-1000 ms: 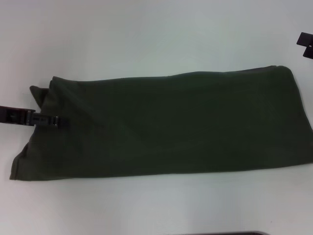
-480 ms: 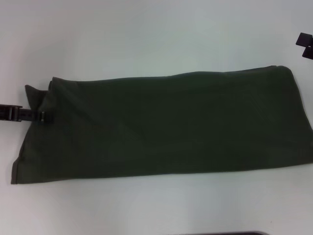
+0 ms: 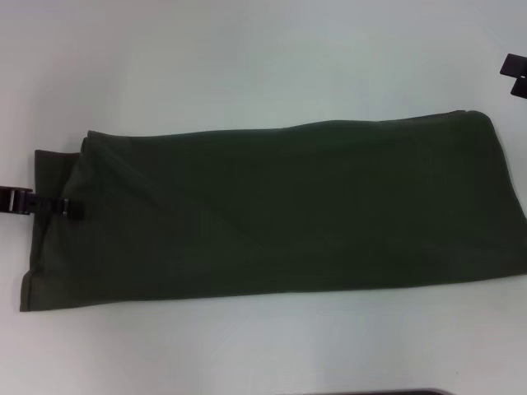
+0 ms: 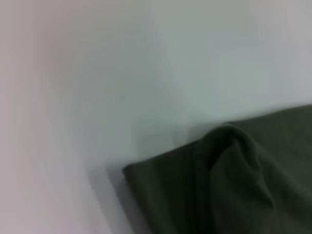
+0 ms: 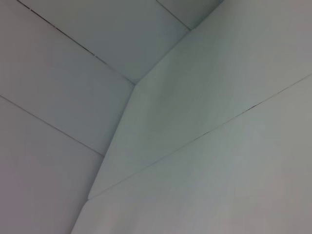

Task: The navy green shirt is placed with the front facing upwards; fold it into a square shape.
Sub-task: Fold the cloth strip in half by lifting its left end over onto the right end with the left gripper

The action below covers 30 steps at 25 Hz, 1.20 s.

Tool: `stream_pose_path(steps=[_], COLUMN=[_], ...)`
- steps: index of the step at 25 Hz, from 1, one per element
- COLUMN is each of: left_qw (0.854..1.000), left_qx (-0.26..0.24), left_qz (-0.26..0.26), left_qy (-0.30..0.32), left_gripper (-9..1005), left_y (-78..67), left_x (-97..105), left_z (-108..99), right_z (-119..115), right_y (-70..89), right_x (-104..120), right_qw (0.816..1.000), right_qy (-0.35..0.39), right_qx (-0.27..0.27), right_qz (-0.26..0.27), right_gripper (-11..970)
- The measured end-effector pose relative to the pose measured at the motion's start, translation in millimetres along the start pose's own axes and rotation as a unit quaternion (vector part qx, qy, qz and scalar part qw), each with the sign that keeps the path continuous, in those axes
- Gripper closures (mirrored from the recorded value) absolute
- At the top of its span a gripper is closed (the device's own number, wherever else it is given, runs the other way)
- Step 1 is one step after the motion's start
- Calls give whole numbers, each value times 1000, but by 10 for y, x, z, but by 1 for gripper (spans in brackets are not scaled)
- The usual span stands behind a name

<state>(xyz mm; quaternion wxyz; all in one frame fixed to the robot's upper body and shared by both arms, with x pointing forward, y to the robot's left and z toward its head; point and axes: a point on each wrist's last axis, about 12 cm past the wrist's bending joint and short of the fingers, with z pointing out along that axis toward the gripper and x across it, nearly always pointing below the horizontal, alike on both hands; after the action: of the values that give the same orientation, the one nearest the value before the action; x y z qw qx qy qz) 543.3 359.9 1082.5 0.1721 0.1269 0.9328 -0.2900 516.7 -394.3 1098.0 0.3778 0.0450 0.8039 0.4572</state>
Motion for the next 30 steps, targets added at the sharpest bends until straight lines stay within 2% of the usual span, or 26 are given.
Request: stream_pose_path(steps=[17, 22, 30], left_qw=[1000, 1000, 999], left_qx=[19, 20, 28], left_qz=[10, 10, 6], left_qy=[9, 8, 17], left_gripper=[109, 173, 330], left_y=[-74, -82, -103], left_x=[-18, -24, -17], left_z=[37, 45, 54], right_z=[-13, -11, -6], right_y=[-9, -8, -1], right_x=[7, 9, -10], right_qw=[1000, 1000, 1000], right_qy=[0, 0, 0], right_qx=[1, 1, 0], right_qz=[2, 2, -1], right_gripper=[42, 43, 43])
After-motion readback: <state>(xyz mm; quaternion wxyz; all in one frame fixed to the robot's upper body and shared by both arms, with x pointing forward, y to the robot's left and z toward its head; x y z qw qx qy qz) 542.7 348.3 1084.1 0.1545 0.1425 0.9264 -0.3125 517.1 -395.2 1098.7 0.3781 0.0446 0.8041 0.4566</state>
